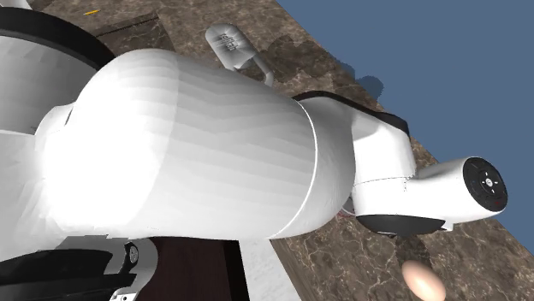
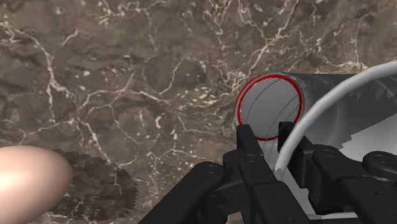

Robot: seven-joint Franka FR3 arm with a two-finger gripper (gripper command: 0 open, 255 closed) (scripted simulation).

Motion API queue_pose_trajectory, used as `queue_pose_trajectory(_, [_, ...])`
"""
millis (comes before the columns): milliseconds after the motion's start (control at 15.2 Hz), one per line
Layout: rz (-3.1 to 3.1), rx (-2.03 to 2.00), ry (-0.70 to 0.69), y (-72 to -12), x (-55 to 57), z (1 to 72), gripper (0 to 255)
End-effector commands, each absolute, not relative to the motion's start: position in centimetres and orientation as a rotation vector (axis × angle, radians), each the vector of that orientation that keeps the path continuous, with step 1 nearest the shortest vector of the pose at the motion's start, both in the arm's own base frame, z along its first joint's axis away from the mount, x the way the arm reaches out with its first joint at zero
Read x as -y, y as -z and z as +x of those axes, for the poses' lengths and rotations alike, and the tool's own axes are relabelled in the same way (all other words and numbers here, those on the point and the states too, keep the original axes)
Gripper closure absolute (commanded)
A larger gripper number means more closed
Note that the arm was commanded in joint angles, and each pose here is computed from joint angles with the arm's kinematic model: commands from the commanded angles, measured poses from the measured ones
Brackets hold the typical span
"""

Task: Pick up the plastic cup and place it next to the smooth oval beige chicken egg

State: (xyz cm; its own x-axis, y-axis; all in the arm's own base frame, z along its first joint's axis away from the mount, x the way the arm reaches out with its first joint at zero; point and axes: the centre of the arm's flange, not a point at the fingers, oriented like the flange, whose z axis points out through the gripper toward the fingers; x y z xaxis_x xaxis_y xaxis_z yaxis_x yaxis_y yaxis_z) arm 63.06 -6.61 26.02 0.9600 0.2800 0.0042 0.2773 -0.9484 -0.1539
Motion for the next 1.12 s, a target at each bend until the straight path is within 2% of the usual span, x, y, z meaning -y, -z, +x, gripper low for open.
queue_pose_trajectory(0, [-2.958,0.423,-0.025,-25.0,6.7,63.0,255])
queue_pose_trajectory(396, [-2.958,0.423,-0.025,-21.8,6.7,63.0,255])
queue_pose_trajectory(858, [-2.958,0.423,-0.025,-21.8,6.7,63.0,255])
queue_pose_trajectory(924, [-2.958,0.423,-0.025,-21.8,6.7,63.0,0])
queue_pose_trajectory(1056, [-2.958,0.423,-0.025,-21.8,6.7,63.0,0])
